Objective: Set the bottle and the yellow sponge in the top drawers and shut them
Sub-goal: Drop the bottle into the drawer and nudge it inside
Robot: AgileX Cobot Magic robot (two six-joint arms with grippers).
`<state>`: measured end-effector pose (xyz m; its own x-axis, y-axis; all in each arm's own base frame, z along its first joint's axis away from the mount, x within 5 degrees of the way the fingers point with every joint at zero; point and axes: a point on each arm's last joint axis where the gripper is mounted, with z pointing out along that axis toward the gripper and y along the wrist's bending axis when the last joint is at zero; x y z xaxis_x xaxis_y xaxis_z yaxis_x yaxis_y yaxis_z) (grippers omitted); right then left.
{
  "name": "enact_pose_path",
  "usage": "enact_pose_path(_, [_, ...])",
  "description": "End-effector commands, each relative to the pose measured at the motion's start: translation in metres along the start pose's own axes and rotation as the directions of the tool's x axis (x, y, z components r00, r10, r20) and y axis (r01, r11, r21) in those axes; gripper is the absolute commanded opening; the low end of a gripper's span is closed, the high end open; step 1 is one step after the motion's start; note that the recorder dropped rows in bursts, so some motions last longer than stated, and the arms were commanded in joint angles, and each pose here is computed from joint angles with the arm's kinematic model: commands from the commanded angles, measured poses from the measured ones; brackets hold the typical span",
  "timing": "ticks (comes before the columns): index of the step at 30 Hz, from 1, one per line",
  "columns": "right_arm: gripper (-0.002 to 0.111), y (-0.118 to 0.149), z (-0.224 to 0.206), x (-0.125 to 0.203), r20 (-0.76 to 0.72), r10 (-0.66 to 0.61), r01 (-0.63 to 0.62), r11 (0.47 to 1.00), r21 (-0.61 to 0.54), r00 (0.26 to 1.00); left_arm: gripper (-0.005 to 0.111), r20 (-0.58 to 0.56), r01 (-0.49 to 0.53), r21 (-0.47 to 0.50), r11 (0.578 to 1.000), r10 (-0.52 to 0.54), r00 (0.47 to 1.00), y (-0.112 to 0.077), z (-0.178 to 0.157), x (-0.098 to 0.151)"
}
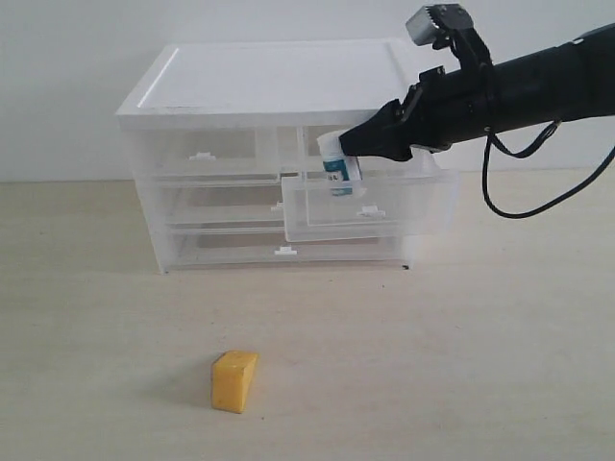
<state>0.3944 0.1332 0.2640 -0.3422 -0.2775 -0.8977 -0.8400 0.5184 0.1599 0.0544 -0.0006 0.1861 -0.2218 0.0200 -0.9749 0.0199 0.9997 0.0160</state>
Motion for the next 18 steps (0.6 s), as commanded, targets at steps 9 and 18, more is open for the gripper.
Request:
enact_pose_path(9, [0.057,-0.008,-0.012,-0.013,0.043,0.051,-0.057,0.987,0.147,0.998,0.004,0.004,-0.002,-0.001,1.0,0.002,1.0,0.0,0.0,0.001])
enact_pose_path(18, [0.055,0.035,-0.042,-0.048,0.107,0.014,-0.011,1.0,-0.028,0.994,0.004,0.004,-0.002,-0.001,1.0,0.002,1.0,0.0,0.0,0.001])
